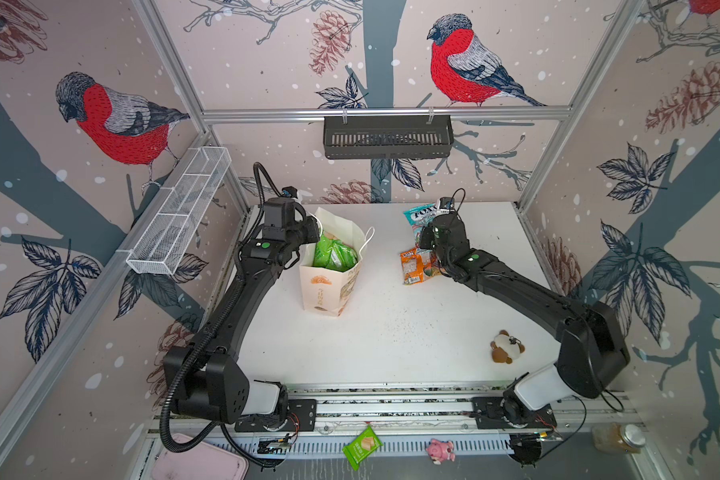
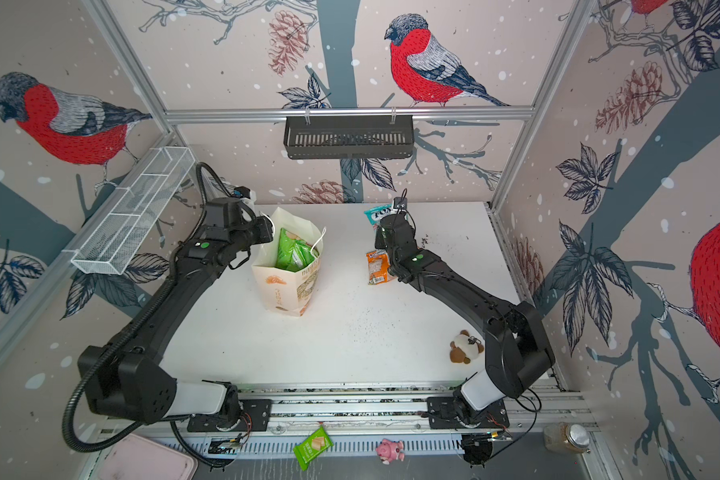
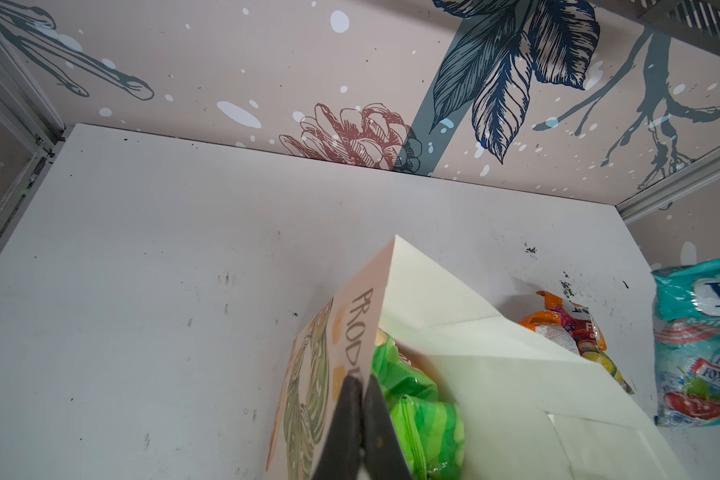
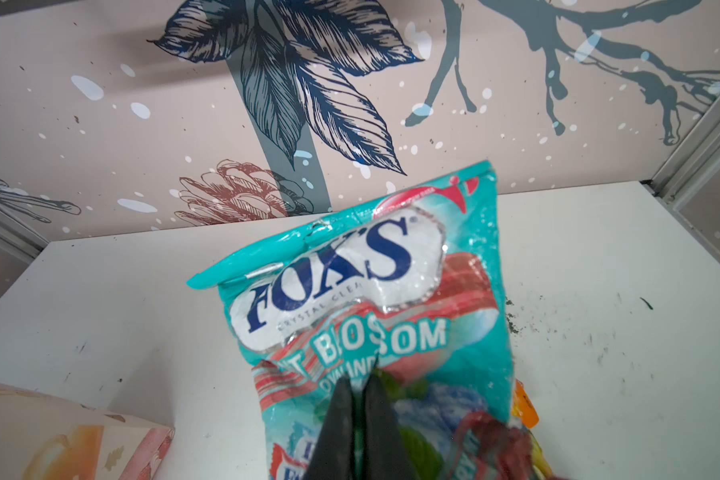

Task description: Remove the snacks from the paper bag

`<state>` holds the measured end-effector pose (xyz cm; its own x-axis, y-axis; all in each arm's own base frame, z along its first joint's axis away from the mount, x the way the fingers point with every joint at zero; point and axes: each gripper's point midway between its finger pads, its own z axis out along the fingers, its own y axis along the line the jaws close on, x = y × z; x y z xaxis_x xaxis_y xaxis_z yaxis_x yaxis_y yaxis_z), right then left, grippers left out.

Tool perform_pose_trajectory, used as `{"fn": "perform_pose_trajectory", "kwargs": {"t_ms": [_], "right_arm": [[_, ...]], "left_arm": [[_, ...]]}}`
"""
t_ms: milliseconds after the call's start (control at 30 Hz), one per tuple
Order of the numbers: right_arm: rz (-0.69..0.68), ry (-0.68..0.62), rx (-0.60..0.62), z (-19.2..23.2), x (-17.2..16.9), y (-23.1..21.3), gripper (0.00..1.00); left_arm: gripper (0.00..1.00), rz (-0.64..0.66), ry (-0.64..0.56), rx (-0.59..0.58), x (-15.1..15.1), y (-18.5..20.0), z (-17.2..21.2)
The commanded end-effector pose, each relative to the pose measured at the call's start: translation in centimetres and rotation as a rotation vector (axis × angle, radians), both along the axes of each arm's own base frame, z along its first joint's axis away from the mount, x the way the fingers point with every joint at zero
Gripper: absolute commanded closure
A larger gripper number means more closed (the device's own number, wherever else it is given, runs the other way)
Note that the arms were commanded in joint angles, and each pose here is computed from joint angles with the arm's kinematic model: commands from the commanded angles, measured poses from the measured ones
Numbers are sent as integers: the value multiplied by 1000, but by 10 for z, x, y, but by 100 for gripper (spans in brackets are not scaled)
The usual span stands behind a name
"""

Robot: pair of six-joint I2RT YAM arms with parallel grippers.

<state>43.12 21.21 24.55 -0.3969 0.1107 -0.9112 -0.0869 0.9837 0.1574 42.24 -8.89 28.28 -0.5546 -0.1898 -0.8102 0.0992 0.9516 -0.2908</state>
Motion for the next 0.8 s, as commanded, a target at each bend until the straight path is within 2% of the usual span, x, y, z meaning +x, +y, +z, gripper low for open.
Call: {"fn": "perform_pose_trajectory", "kwargs": {"t_ms": [0,367,767], "right_arm": [[6,16,33,-9,4,4,100],[13,200,7,-77,19,9,100],[22,319,4,-132,25,12,100]], "left_arm": [[100,0,-52,-9,4,0,14],[100,0,-55,-11,4,0,16],[100,0,-50,-10,4,0,14]]}}
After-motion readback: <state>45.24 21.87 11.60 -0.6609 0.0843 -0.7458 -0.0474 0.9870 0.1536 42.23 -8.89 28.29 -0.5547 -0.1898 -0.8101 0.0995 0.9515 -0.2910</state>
